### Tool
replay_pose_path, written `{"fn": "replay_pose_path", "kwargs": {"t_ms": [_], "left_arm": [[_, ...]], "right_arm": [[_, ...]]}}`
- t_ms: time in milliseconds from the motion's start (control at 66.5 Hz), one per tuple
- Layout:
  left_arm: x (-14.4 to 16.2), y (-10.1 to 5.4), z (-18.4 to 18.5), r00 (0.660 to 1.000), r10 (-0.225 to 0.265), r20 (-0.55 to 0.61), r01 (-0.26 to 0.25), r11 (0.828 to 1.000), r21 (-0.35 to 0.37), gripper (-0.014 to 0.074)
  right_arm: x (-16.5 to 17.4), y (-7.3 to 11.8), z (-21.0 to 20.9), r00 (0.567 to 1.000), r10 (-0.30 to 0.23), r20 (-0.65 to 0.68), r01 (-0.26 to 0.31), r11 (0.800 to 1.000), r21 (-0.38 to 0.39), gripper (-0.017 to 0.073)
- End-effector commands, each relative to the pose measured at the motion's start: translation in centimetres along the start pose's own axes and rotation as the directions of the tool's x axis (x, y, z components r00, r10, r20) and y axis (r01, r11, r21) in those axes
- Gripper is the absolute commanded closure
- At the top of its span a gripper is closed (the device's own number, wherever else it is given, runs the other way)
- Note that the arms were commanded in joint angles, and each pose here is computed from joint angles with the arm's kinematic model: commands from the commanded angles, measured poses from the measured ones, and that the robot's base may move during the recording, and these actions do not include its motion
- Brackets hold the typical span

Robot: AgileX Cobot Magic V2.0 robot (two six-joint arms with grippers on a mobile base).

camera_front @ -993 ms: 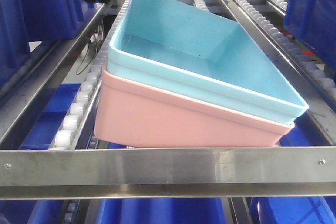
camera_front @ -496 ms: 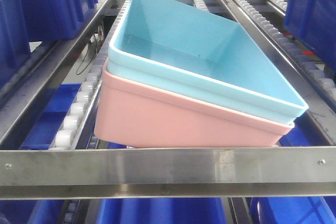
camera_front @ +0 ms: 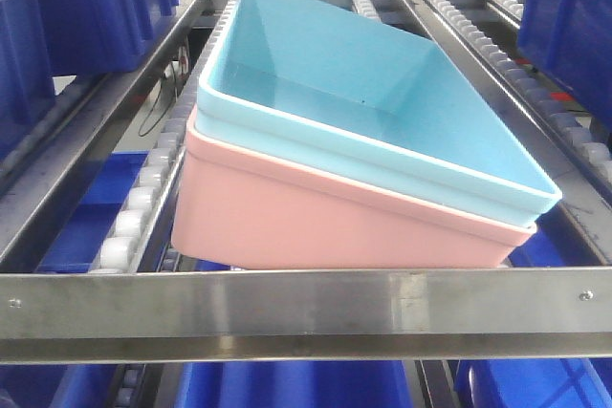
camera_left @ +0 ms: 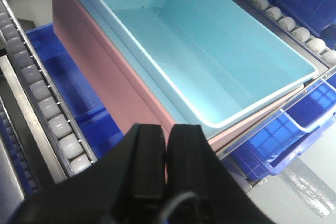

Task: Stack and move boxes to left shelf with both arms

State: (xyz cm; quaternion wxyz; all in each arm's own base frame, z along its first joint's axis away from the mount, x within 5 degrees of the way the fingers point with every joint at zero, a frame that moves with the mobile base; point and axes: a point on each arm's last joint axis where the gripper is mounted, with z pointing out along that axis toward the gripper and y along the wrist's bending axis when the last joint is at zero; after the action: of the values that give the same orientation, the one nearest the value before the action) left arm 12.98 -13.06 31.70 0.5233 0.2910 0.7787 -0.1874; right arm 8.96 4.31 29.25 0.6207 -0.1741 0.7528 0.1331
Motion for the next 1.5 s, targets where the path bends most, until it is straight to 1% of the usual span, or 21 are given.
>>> {"fn": "replay_pose_path", "kwargs": {"t_ms": [0, 587, 617, 647, 677, 722, 737, 752, 767, 782, 797, 812, 873, 963, 1038, 1113, 1158, 1174, 1204, 1399, 1489], "left_arm": [[-1.6, -0.4, -0.6, 0.995, 0.011, 0.103, -0.015, 0.999, 0.041, 0.0596], [-1.6, -0.4, -0.6, 0.995, 0.005, 0.099, -0.009, 0.999, 0.041, 0.0596], [-1.5, -0.4, -0.6, 0.995, -0.020, 0.094, 0.015, 0.999, 0.048, 0.0596], [-1.4, -0.5, -0.6, 0.993, -0.082, 0.080, 0.077, 0.995, 0.065, 0.0596], [-1.4, -0.7, -0.6, 0.992, -0.106, 0.068, 0.101, 0.992, 0.079, 0.0596], [-1.3, -0.8, -0.8, 0.994, -0.081, 0.067, 0.074, 0.992, 0.099, 0.0596], [-1.3, -0.9, -0.8, 0.996, -0.053, 0.068, 0.045, 0.994, 0.104, 0.0596], [-1.3, -1.0, -0.9, 0.996, -0.062, 0.067, 0.054, 0.992, 0.114, 0.0596], [-1.3, -1.0, -0.9, 0.997, -0.042, 0.068, 0.034, 0.992, 0.119, 0.0596], [-1.3, -1.1, -1.0, 0.996, -0.053, 0.069, 0.044, 0.991, 0.129, 0.0596], [-1.4, -1.2, -1.1, 0.997, -0.038, 0.073, 0.028, 0.991, 0.134, 0.0596], [-1.3, -1.2, -1.2, 0.996, -0.047, 0.071, 0.036, 0.989, 0.142, 0.0596], [-1.2, -1.1, -1.7, 0.995, -0.037, 0.090, 0.024, 0.989, 0.147, 0.0596], [0.0, -0.5, -2.8, 0.992, -0.054, 0.114, 0.040, 0.991, 0.127, 0.0596], [1.5, 0.1, -3.4, 0.984, -0.068, 0.162, 0.051, 0.993, 0.109, 0.0596], [3.6, 0.5, -4.1, 0.974, -0.107, 0.199, 0.090, 0.992, 0.093, 0.0596], [4.7, 0.7, -4.5, 0.967, -0.119, 0.225, 0.102, 0.991, 0.086, 0.0596], [5.2, -0.2, -4.7, 0.969, -0.106, 0.224, 0.070, 0.984, 0.161, 0.0596], [5.9, -0.1, -4.9, 0.964, -0.109, 0.241, 0.072, 0.985, 0.158, 0.0596], [9.6, 0.9, -6.4, 0.935, -0.125, 0.333, 0.098, 0.990, 0.096, 0.0596], [10.9, 1.5, -7.1, 0.916, -0.128, 0.381, 0.125, 0.992, 0.033, 0.0596]], "right_arm": [[-1.8, 0.3, -0.3, 0.993, -0.020, 0.112, 0.023, 0.999, -0.029, 0.0505], [-1.8, 0.3, -0.3, 0.993, -0.020, 0.112, 0.023, 0.999, -0.029, 0.0505], [-1.8, 0.3, -0.3, 0.993, -0.020, 0.112, 0.023, 0.999, -0.029, 0.0505], [-1.8, 0.3, -0.3, 0.993, -0.020, 0.112, 0.023, 0.999, -0.029, 0.0505], [-1.8, 0.3, -0.3, 0.993, -0.020, 0.112, 0.023, 0.999, -0.029, 0.0505], [-1.8, 0.3, -0.3, 0.993, -0.020, 0.112, 0.023, 0.999, -0.029, 0.0505], [-1.8, 0.3, -0.3, 0.993, -0.020, 0.112, 0.023, 0.999, -0.029, 0.0505], [-1.8, 0.3, -0.3, 0.993, -0.020, 0.112, 0.023, 0.999, -0.029, 0.0505], [-1.8, 0.3, -0.3, 0.993, -0.020, 0.112, 0.023, 0.999, -0.029, 0.0505], [-1.8, 0.3, -0.3, 0.993, -0.020, 0.112, 0.023, 0.999, -0.029, 0.0505], [-1.8, 0.3, -0.3, 0.993, -0.020, 0.112, 0.023, 0.999, -0.029, 0.0505], [-1.8, 0.3, -0.3, 0.993, -0.020, 0.112, 0.023, 0.999, -0.029, 0.0505], [-1.8, 0.3, -0.3, 0.993, -0.020, 0.112, 0.023, 0.999, -0.029, 0.0505], [-1.8, 0.3, -0.3, 0.993, -0.020, 0.112, 0.023, 0.999, -0.029, 0.0505], [-1.8, 0.3, -0.3, 0.993, -0.020, 0.112, 0.023, 0.999, -0.029, 0.0505], [-1.8, 0.3, -0.3, 0.993, -0.020, 0.112, 0.023, 0.999, -0.029, 0.0505], [-1.8, 0.3, -0.3, 0.993, -0.020, 0.112, 0.023, 0.999, -0.029, 0.0505], [-1.8, 0.3, -0.3, 0.993, -0.020, 0.112, 0.023, 0.999, -0.029, 0.0505], [-1.8, 0.3, -0.3, 0.993, -0.020, 0.112, 0.023, 0.999, -0.029, 0.0505], [-1.8, 0.3, -0.3, 0.993, -0.020, 0.112, 0.023, 0.999, -0.029, 0.0505], [-1.8, 0.3, -0.3, 0.993, -0.020, 0.112, 0.023, 0.999, -0.029, 0.0505]]}}
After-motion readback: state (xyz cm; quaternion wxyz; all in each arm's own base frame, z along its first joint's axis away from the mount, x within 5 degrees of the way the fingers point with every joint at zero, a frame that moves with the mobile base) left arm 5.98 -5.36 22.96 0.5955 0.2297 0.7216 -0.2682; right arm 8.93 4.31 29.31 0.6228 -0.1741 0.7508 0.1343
